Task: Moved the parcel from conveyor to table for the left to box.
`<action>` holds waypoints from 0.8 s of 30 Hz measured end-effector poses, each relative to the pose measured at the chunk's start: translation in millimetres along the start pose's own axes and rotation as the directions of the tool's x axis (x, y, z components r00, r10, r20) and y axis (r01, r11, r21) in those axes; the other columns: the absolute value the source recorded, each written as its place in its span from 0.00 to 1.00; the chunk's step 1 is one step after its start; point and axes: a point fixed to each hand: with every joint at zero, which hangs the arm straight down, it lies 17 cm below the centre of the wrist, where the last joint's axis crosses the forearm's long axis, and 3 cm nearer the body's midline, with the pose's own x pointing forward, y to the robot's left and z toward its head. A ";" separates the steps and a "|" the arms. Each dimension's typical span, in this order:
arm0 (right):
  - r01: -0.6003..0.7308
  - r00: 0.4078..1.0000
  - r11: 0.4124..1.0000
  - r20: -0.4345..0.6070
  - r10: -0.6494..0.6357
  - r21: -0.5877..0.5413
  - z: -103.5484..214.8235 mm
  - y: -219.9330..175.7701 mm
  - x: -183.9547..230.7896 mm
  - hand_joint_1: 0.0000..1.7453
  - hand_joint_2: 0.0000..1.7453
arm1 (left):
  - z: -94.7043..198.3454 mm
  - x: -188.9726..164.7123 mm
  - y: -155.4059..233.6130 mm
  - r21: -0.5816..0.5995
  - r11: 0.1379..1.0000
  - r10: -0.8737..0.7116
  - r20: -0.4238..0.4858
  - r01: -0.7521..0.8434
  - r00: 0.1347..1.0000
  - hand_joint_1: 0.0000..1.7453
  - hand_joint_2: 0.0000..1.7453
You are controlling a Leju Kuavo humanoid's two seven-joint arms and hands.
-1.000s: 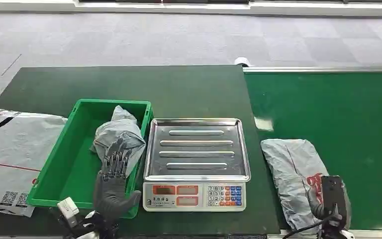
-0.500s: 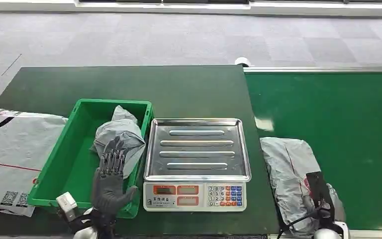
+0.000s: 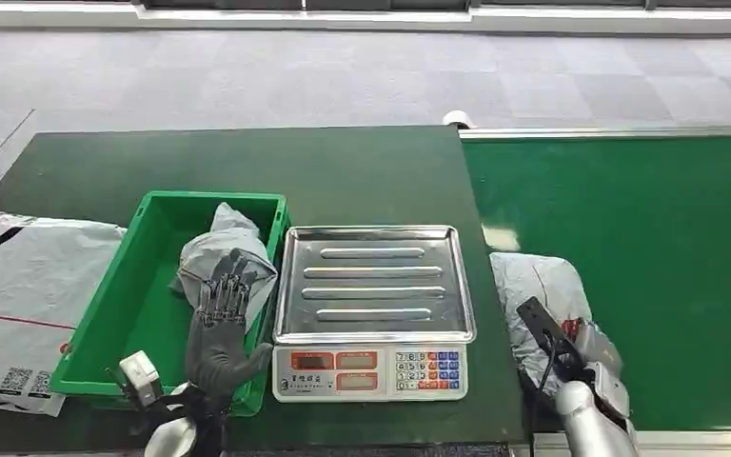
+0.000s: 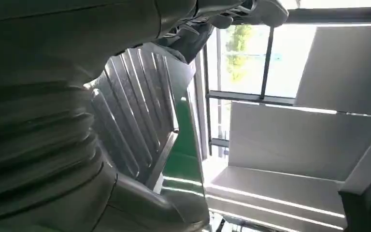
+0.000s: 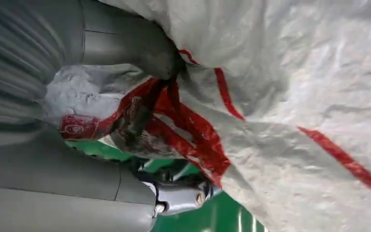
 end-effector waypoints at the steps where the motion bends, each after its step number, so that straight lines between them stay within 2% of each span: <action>1: -0.007 1.000 1.000 0.005 0.007 0.002 -1.3 0.3 2.7 1.00 1.00 | 0.1 -0.3 -0.3 0.000 1.000 0.001 -0.001 -0.001 1.000 0.00 1.00; 11: -0.062 0.997 0.998 0.047 0.062 0.006 -7.1 -0.3 21.7 1.00 1.00 | 0.6 -2.7 -3.5 -0.004 1.000 -0.007 -0.006 0.007 1.000 0.00 1.00; 24: -0.036 0.991 0.998 0.123 0.043 -0.053 -3.8 -14.0 43.9 1.00 1.00 | 0.5 1.6 -5.2 -0.004 1.000 -0.007 0.004 0.007 1.000 0.00 1.00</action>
